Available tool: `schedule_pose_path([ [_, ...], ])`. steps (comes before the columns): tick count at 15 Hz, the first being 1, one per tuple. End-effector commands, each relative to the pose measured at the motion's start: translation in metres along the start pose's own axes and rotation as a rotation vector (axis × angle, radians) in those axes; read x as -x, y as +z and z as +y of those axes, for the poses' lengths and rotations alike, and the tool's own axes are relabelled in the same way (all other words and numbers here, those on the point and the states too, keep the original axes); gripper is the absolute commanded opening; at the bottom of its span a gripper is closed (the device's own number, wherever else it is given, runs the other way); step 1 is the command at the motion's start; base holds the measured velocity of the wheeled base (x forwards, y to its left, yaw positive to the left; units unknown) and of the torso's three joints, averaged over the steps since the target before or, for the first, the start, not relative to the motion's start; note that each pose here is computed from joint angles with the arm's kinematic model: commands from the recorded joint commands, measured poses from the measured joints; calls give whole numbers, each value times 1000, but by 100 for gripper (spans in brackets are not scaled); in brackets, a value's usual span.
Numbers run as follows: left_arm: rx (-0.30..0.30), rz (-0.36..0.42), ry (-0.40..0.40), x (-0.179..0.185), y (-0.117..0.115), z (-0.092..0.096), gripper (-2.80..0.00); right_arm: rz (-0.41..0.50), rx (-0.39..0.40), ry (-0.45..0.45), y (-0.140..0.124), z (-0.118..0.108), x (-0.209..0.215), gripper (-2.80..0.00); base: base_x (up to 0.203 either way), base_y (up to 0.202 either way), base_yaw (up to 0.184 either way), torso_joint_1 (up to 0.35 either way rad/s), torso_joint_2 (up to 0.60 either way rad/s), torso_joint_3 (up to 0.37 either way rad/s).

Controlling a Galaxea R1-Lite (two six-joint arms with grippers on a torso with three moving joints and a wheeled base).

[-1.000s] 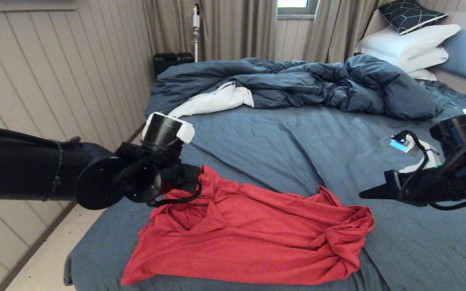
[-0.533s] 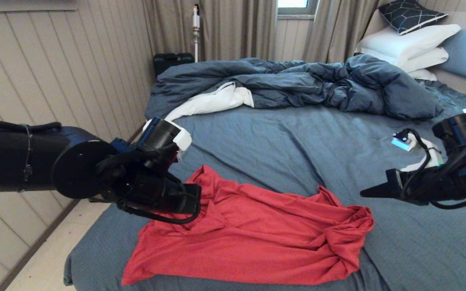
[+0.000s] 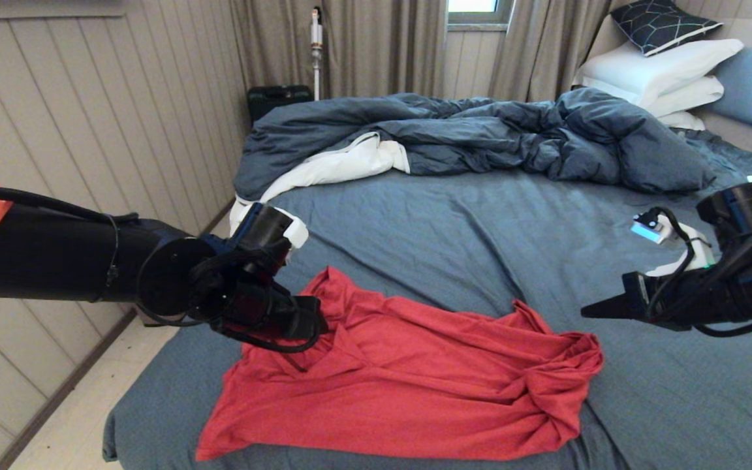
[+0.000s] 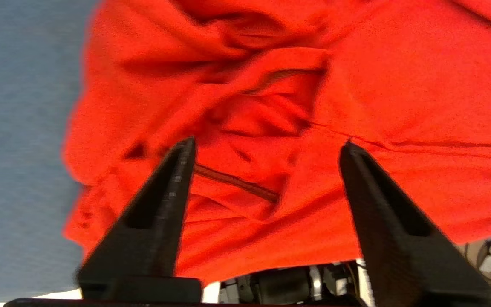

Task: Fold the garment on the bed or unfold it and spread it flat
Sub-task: Unford the red T-shirt

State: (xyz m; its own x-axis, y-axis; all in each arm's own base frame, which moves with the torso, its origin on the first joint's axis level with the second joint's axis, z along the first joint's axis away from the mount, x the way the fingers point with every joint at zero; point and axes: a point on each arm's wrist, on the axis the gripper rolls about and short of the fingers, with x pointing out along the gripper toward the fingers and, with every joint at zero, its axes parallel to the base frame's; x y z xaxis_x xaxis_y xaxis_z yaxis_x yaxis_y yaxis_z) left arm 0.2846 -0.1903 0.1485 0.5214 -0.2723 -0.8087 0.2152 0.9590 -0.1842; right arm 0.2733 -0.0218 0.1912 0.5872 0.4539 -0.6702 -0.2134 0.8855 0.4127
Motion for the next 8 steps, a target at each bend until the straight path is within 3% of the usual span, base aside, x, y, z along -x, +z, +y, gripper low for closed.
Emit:
schedule_pose_path([
  [1, 10, 12, 18, -4, -1, 6, 0, 7, -2, 4, -1, 0, -1, -280, 0, 0, 0, 0, 0, 0],
  [4, 17, 0, 26, -8, 3, 16, 0, 6, -3, 3, 0, -1, -1, -280, 0, 0, 0, 0, 0, 0],
  [8, -26, 14, 38, -33, 2, 19, 0, 5, -4, 2, 0, -1, -2, -280, 0, 0, 0, 0, 0, 0],
])
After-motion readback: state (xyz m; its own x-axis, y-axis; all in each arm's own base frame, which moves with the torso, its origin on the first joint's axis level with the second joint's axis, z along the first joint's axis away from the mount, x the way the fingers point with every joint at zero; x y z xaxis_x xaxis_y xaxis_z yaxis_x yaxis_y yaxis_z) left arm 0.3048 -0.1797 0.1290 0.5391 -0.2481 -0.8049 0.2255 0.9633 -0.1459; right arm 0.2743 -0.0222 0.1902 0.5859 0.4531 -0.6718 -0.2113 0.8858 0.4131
